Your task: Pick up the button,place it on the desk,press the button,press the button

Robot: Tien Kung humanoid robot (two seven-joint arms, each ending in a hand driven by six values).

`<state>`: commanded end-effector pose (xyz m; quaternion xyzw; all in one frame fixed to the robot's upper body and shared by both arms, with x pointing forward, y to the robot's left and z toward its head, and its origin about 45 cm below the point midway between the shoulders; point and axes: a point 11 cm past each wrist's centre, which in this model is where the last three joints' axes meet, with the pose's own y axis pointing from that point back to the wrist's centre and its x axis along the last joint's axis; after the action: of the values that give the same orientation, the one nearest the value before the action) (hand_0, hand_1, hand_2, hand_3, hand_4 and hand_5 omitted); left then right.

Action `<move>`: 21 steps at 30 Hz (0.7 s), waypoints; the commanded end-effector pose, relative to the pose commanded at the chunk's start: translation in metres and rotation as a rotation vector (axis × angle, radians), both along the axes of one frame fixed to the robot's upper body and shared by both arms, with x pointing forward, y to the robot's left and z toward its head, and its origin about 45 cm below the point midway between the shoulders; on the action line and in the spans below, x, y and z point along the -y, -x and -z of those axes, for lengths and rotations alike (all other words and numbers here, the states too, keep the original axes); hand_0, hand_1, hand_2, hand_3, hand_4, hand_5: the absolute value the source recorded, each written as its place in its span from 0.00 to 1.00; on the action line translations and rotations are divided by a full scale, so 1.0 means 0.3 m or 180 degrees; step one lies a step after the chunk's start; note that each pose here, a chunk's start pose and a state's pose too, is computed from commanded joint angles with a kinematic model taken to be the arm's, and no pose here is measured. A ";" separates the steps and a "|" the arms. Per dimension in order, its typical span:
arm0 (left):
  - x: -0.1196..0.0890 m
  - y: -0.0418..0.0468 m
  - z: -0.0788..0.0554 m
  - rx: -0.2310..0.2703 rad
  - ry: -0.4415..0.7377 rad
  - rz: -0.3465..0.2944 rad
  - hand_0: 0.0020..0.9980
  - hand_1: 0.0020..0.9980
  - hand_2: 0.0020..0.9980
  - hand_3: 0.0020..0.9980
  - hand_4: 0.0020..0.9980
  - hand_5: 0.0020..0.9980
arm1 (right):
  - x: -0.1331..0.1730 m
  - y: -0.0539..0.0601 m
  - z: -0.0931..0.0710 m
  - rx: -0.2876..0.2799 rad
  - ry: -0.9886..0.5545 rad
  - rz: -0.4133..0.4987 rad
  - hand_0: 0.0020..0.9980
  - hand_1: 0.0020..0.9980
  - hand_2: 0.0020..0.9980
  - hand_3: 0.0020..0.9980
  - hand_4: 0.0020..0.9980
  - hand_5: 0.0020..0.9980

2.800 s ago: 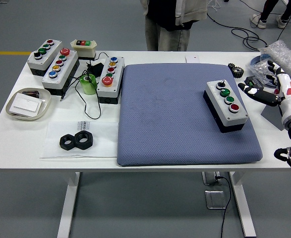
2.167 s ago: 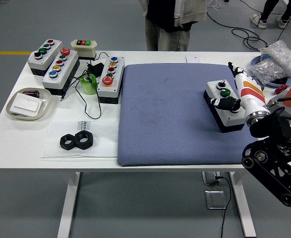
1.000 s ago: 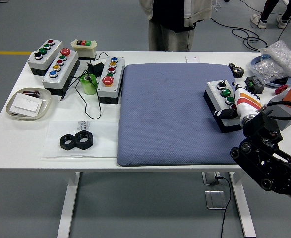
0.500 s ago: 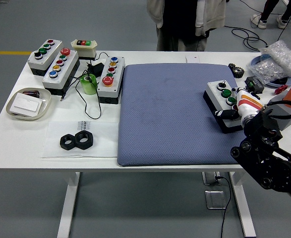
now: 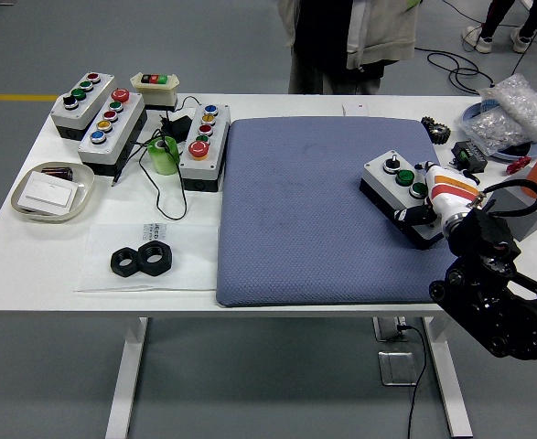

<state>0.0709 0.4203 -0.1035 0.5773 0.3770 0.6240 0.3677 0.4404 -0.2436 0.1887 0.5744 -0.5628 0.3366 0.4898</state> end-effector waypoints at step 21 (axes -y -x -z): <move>-0.002 0.005 0.000 -0.0006 -0.0008 -0.0008 0.68 0.66 0.76 0.79 0.73 1.00 | -0.089 0.038 -0.107 0.0253 -0.0059 -0.1758 0.59 0.54 0.59 0.79 0.88 0.11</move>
<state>0.0693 0.4209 -0.1036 0.5778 0.3773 0.6244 0.3659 0.4292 -0.2168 0.2208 0.6969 -0.4068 0.4744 0.3518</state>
